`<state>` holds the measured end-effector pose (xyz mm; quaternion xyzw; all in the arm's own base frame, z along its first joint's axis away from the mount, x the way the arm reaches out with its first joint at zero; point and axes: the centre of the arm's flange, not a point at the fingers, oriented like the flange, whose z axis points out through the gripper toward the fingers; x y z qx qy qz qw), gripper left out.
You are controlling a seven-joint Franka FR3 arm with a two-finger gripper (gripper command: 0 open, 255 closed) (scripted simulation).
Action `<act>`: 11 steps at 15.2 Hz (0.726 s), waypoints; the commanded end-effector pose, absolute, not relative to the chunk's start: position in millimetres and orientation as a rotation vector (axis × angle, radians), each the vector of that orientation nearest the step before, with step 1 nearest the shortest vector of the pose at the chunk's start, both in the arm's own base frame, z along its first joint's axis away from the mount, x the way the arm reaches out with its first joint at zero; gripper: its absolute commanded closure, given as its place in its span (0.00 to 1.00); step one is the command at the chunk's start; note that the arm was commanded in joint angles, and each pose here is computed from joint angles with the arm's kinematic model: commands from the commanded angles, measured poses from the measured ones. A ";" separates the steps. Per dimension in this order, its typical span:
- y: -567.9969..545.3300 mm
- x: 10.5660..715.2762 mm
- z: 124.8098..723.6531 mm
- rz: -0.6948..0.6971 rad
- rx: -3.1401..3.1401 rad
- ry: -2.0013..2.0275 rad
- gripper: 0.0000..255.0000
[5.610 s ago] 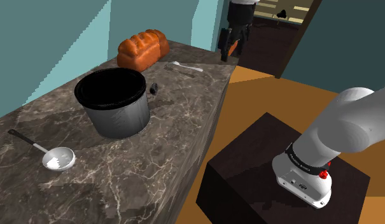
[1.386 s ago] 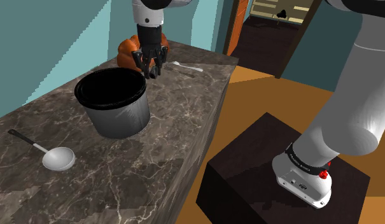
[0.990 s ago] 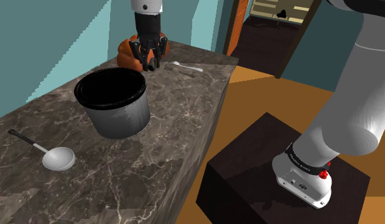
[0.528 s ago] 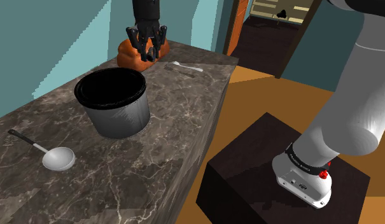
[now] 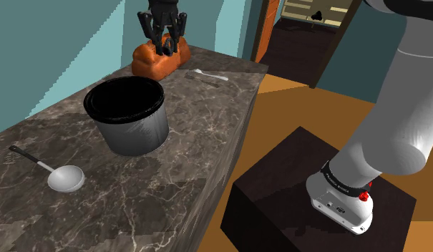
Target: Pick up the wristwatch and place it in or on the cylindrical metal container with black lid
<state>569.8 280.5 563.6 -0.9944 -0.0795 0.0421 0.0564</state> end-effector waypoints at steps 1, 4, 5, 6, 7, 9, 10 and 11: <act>280.0 569.4 574.7 0.129 -3.017 -0.241 1.00; 280.0 569.4 590.6 0.129 -3.017 -0.241 1.00; 280.0 569.4 594.1 0.129 -3.017 -0.241 1.00; 292.6 565.2 593.9 0.129 -3.017 -0.241 1.00; 305.1 561.1 593.7 0.129 -3.017 -0.241 1.00; 330.1 552.7 593.3 0.129 -3.017 -0.241 1.00; 342.7 548.6 593.2 0.129 -3.017 -0.241 1.00; 355.2 544.4 593.0 0.129 -3.017 -0.241 1.00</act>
